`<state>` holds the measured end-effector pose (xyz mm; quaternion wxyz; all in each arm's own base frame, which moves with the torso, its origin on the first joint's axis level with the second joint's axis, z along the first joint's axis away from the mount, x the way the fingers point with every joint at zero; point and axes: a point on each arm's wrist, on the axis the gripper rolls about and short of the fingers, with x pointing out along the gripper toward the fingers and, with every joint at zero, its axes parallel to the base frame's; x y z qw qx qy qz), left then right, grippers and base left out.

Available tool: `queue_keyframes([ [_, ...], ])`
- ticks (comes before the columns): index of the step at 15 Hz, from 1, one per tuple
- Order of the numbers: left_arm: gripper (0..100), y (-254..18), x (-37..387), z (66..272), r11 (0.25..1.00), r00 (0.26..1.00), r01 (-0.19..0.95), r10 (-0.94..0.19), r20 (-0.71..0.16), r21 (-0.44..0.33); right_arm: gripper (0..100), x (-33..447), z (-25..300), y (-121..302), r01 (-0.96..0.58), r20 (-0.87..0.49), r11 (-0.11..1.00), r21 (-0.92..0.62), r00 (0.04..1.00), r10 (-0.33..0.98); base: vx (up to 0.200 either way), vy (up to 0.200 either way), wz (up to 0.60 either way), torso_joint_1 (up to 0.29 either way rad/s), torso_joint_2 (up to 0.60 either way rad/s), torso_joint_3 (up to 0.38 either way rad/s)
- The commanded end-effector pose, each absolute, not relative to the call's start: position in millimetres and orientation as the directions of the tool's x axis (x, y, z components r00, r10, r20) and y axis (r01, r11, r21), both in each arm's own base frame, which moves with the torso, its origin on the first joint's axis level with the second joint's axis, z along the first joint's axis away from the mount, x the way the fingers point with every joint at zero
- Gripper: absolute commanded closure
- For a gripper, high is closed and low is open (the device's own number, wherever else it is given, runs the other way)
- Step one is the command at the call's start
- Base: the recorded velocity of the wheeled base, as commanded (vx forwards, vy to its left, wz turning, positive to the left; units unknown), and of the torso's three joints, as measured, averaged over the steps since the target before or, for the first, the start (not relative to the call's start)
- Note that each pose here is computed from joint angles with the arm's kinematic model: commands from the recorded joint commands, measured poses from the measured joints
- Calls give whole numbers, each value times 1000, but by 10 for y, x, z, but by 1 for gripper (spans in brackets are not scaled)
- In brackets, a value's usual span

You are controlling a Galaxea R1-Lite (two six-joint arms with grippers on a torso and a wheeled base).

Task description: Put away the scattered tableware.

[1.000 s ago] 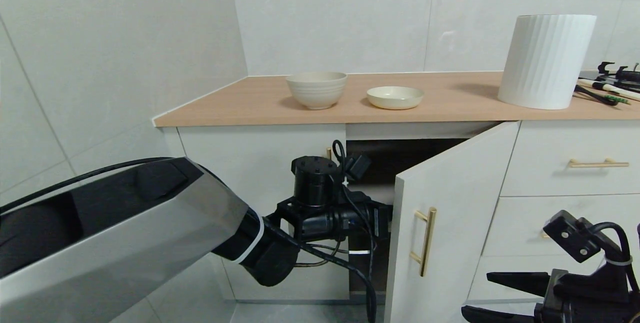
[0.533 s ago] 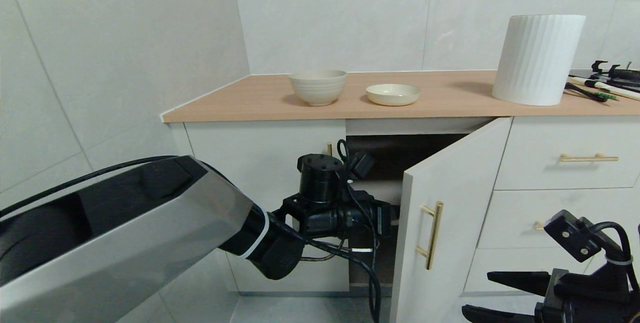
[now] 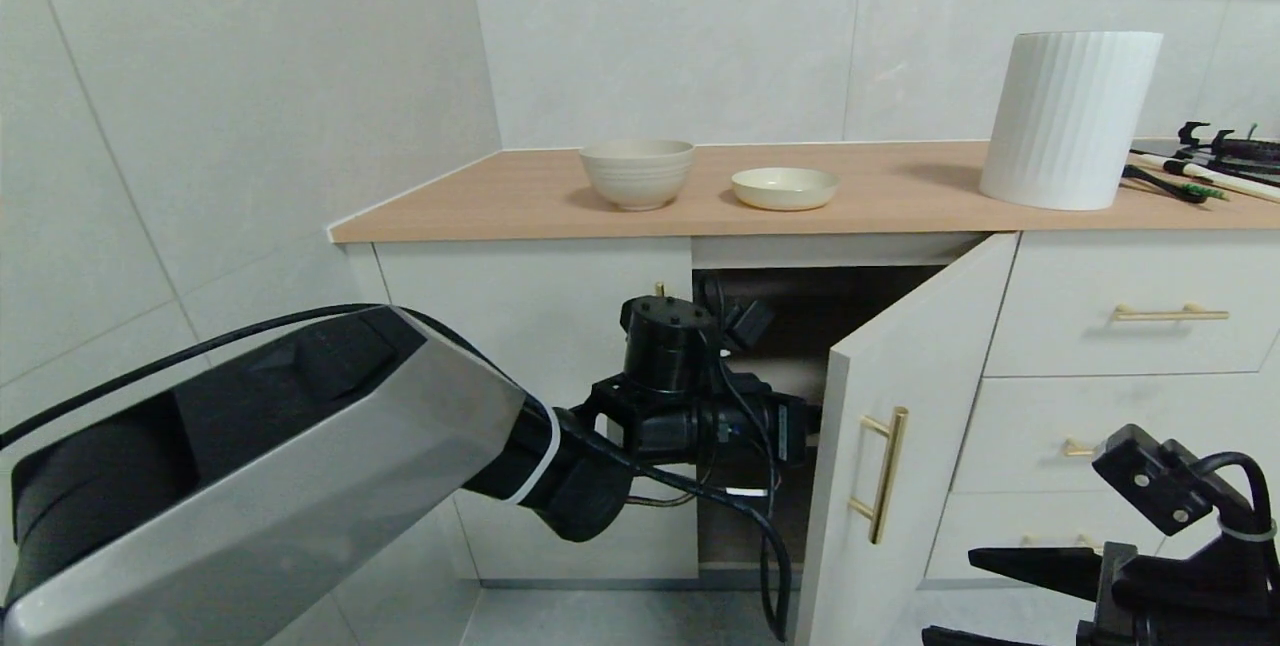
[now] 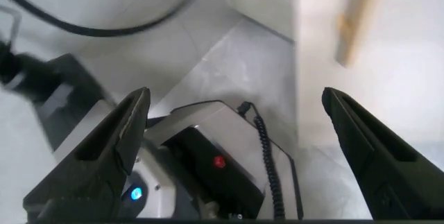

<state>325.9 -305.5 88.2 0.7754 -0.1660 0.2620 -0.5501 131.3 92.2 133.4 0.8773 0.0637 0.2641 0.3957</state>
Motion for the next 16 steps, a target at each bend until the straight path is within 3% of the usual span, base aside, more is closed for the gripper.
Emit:
queue_keyframes([
  [1, 100, -3260, 3130, 1085, 290, 212, 796, -956, -203, -532, 0, 1198, 1396, 939, -700, -385, 642, 313, 524, 760, 0, 0, 0, 0, 0, 0],
  [3, 100, -3509, 2638, 1466, 171, 102, 855, -981, -165, -490, 0, 959, 1514, 899, -767, -333, 566, 302, 472, 817, 0, 0, 0, 0, 0, 0],
  [6, 100, -3373, 2384, 1639, 145, 72, 878, -982, -173, -456, 0, 717, 1662, 818, -829, -272, 481, 286, 412, 870, 0, 0, 0, 0, 0, 0],
  [8, 100, -2944, 2598, 1587, 262, 184, 842, -961, -206, -471, 0, 728, 1692, 828, -820, -307, 492, 294, 407, 861, 0, 0, 0, 0, 0, 0],
  [10, 100, -2504, 2553, 1613, 342, 277, 815, -939, -205, -468, 0, 829, 1732, 919, -804, -325, 517, 295, 424, 845, 0, 0, 0, 0, 0, 0],
  [16, 100, -1356, 2056, 2072, 508, 482, 734, -857, -182, -451, 0, 1551, 2045, 1285, -707, -336, 650, 279, 562, 756, 0, 0, 0, 0, 0, 0],
])
